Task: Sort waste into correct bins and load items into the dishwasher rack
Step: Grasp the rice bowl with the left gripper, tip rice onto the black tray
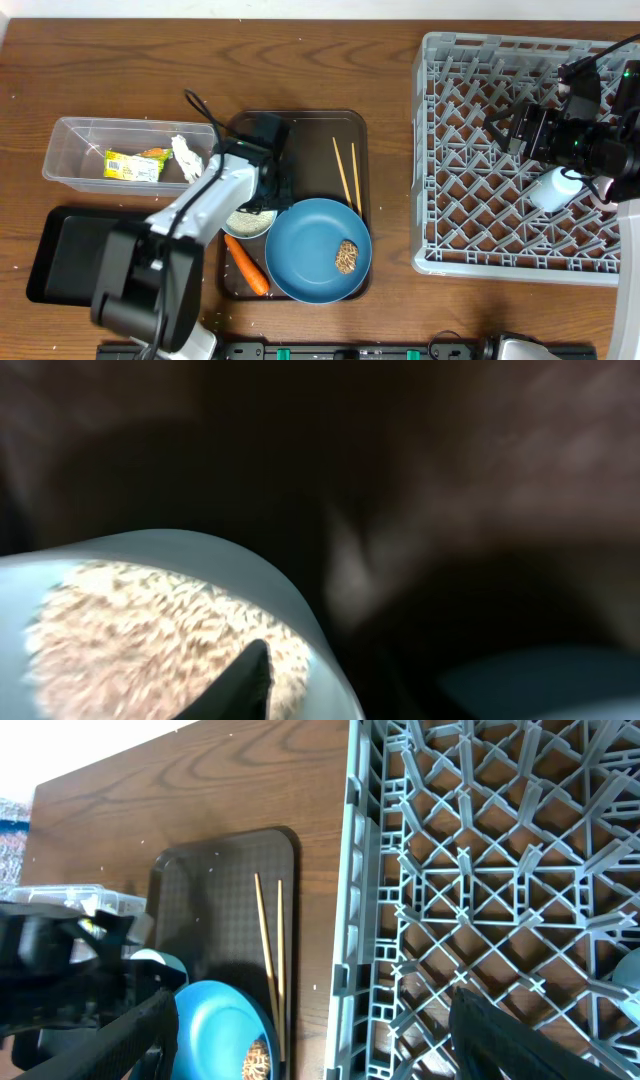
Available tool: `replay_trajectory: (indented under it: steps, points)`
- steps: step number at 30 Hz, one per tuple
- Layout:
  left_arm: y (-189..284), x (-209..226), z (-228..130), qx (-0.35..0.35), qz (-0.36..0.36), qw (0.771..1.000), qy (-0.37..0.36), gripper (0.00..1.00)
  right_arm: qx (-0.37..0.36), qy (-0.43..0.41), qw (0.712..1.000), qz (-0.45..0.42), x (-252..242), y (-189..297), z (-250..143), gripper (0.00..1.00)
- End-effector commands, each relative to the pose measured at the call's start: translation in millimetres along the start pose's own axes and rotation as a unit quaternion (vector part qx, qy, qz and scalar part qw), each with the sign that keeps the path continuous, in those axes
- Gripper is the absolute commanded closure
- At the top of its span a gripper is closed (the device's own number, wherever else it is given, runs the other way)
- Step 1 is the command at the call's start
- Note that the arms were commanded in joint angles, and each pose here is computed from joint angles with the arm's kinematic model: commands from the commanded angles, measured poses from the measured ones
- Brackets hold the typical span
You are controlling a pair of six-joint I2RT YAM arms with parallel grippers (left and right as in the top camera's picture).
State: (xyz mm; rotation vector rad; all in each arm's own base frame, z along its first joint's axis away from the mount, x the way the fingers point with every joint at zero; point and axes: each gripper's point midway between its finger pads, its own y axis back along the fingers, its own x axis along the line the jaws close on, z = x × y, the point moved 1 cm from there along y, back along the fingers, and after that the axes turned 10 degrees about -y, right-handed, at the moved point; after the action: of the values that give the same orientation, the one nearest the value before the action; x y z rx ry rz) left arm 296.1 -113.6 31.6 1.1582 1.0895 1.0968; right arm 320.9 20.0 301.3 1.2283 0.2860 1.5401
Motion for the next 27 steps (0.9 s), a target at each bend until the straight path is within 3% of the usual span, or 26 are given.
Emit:
replay_trajectory:
  steps: [1,4,6,14,21,27]
  points:
    - [-14.9,6.2,-5.3,0.019,0.02,1.0,0.007,0.73,0.002,0.005,1.0,0.002,2.0,-2.3,-1.0,0.21]
    - [-17.4,10.5,-4.4,0.019,0.034,0.999,0.006,0.89,0.003,0.005,1.0,0.002,2.0,-2.3,-1.1,0.21]
    - [-17.2,12.5,-3.4,0.016,0.04,0.999,0.006,0.94,0.003,0.005,1.0,0.002,2.0,-2.3,-1.1,0.21]
    - [1.3,7.0,2.7,0.017,0.041,0.999,0.0,0.94,0.003,0.005,1.0,0.002,2.0,-2.3,-1.1,0.2]
    - [72.1,-11.2,22.9,-0.047,0.023,0.999,-0.014,0.94,0.003,0.005,1.0,0.002,2.0,-2.3,-1.1,0.2]
    - [124.1,-9.8,18.3,-0.109,-0.018,0.994,0.013,0.94,0.003,0.005,1.0,0.002,1.9,-2.3,-1.2,0.2]
